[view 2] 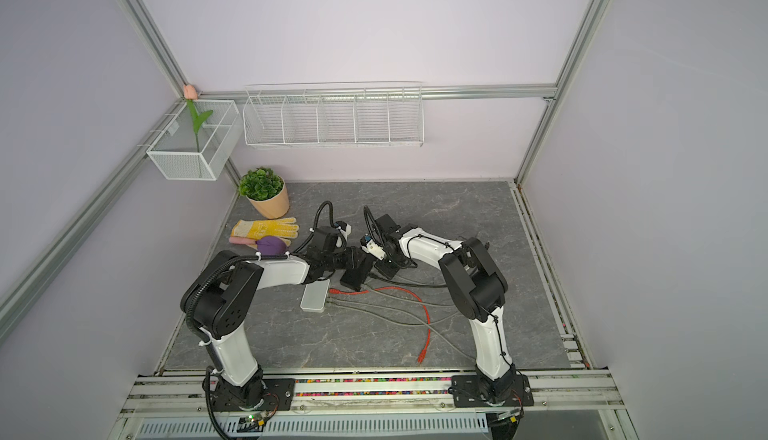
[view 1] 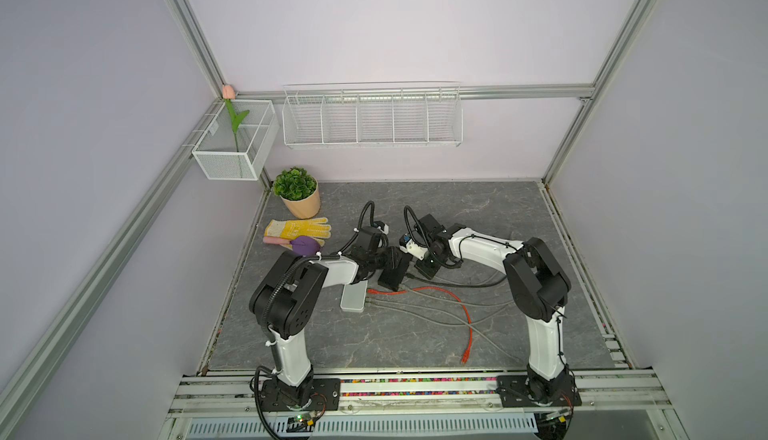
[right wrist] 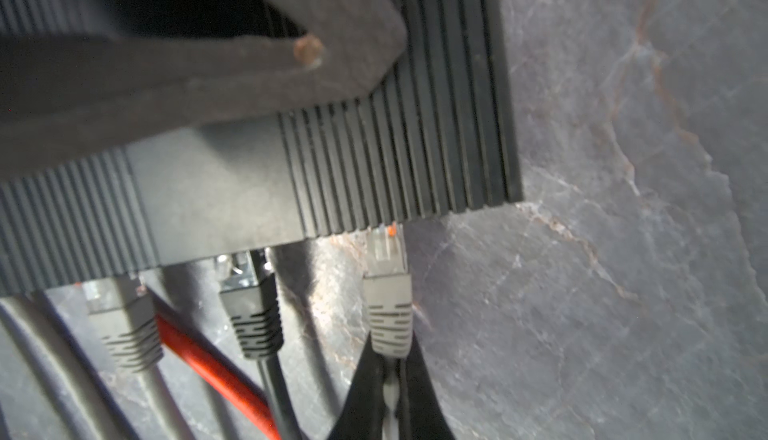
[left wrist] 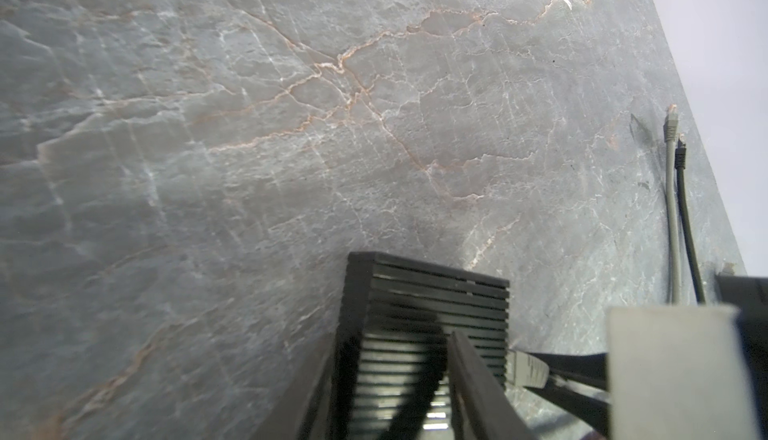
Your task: Insert the plug into the switch port
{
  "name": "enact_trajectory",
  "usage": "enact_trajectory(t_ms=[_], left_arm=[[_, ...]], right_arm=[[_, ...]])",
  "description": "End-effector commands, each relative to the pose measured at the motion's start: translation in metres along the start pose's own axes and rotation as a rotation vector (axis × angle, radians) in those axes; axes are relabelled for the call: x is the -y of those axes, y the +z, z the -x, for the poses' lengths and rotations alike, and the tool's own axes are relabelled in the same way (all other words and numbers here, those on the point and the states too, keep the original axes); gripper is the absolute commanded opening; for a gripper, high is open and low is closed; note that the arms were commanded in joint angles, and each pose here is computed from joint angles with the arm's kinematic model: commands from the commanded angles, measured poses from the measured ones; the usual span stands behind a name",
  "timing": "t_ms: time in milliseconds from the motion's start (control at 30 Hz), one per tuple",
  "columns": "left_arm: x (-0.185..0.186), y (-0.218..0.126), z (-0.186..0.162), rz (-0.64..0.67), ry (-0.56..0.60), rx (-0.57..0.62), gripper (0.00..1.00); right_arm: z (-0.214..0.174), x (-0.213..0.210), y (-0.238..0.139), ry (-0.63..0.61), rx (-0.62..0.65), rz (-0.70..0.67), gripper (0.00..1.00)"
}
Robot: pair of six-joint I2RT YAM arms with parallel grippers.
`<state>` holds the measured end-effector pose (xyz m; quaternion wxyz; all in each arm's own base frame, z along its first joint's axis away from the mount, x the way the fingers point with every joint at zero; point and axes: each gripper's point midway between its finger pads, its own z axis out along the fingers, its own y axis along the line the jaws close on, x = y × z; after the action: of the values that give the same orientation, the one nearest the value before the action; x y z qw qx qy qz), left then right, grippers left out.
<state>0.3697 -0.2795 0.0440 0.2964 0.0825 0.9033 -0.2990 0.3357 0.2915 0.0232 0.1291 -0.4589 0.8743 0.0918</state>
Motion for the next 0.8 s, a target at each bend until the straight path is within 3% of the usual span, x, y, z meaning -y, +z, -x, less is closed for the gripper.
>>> enact_trajectory(t_ms=[0, 167, 367, 767], left_arm=[[0.051, 0.007, -0.027, -0.177, 0.043, -0.108, 0.4], [0.036, -0.002, -0.019, -0.104, 0.057, -0.077, 0.39], [-0.002, -0.018, 0.004, -0.023, -0.02, -0.025, 0.39], [-0.007, -0.024, 0.012, -0.009, -0.005, -0.021, 0.39]], right_arm=[[0.073, -0.018, -0.019, -0.073, 0.273, 0.028, 0.07], [0.066, -0.012, -0.018, -0.082, 0.241, -0.008, 0.09], [0.048, -0.012, -0.019, -0.129, 0.172, -0.013, 0.3], [0.028, 0.002, -0.032, -0.139, 0.13, -0.035, 0.33]])
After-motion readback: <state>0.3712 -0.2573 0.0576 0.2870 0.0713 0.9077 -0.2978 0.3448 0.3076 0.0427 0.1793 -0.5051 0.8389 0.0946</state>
